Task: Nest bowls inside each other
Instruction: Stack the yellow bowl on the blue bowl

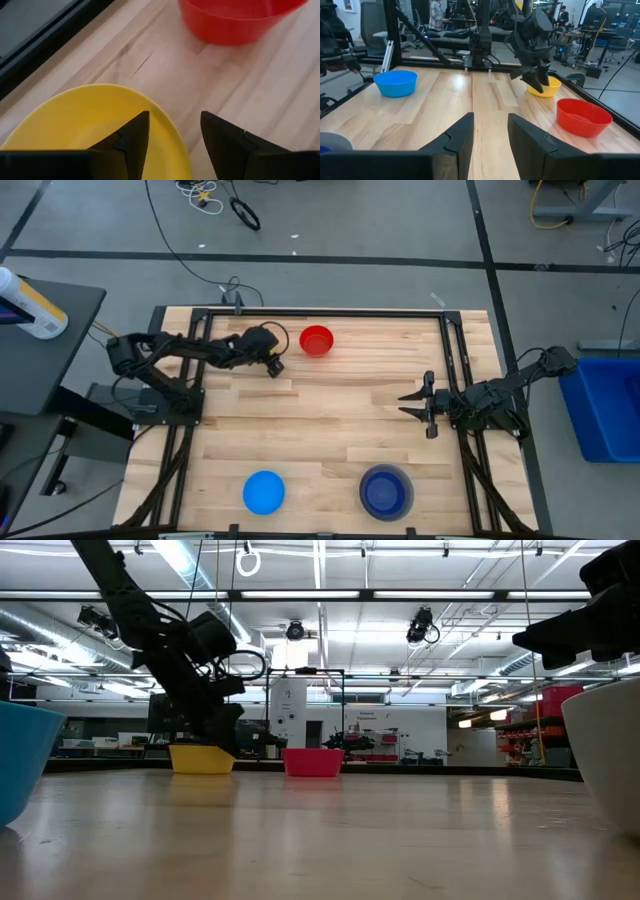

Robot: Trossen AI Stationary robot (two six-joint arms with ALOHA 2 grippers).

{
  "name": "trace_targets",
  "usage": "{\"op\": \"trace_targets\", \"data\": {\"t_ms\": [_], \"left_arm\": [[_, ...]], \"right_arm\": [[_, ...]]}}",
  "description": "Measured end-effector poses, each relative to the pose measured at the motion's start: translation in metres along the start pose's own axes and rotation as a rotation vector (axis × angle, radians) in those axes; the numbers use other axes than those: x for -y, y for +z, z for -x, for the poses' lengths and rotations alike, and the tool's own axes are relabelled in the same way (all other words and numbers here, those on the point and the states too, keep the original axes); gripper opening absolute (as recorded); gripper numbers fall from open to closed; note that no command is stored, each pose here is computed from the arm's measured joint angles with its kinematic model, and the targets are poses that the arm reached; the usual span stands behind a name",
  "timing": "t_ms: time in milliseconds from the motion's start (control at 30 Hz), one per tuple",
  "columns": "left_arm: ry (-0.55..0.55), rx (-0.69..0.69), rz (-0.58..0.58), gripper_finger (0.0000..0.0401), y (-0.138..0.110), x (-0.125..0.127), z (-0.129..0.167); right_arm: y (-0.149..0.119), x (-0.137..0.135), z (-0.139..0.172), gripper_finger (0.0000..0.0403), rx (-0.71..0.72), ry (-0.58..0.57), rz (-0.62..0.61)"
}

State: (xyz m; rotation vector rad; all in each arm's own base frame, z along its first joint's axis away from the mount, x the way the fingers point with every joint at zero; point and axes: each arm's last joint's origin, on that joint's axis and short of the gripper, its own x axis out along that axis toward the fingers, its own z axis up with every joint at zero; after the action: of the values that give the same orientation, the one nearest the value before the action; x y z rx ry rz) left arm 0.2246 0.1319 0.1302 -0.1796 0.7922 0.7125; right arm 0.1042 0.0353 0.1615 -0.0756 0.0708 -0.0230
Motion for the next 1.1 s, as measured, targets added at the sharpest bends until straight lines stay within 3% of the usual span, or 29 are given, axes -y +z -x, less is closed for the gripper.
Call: {"op": "trace_targets", "data": {"t_ms": [167, 400, 567, 800, 1100], "left_arm": [[0.005, -0.038, 0.023, 0.0137, -0.002, 0.0, 0.0], [0.037, -0.069, 0.012, 0.0015, -0.005, -0.001, 0.001], [0.039, -0.069, -0.037, 0.0007, -0.006, 0.007, 0.003], [0.088, 0.067, -0.153, 0.0006, -0.004, 0.05, 0.017], [-0.15, 0.396, -0.221, 0.0006, 0.003, 0.121, 0.057]], "right_arm": [[0.0, 0.0, 0.0, 0.0129, 0.0, 0.0, 0.0], [0.0, 0.0, 0.0, 0.0129, 0.0, 0.0, 0.0], [0.0, 0.0, 0.0, 0.0131, 0.0, 0.0, 0.0], [0.0, 0.0, 0.0, 0.0133, 0.0, 0.0, 0.0], [-0.006, 0.0, 0.0, 0.0134, -0.056, 0.002, -0.037]]}}
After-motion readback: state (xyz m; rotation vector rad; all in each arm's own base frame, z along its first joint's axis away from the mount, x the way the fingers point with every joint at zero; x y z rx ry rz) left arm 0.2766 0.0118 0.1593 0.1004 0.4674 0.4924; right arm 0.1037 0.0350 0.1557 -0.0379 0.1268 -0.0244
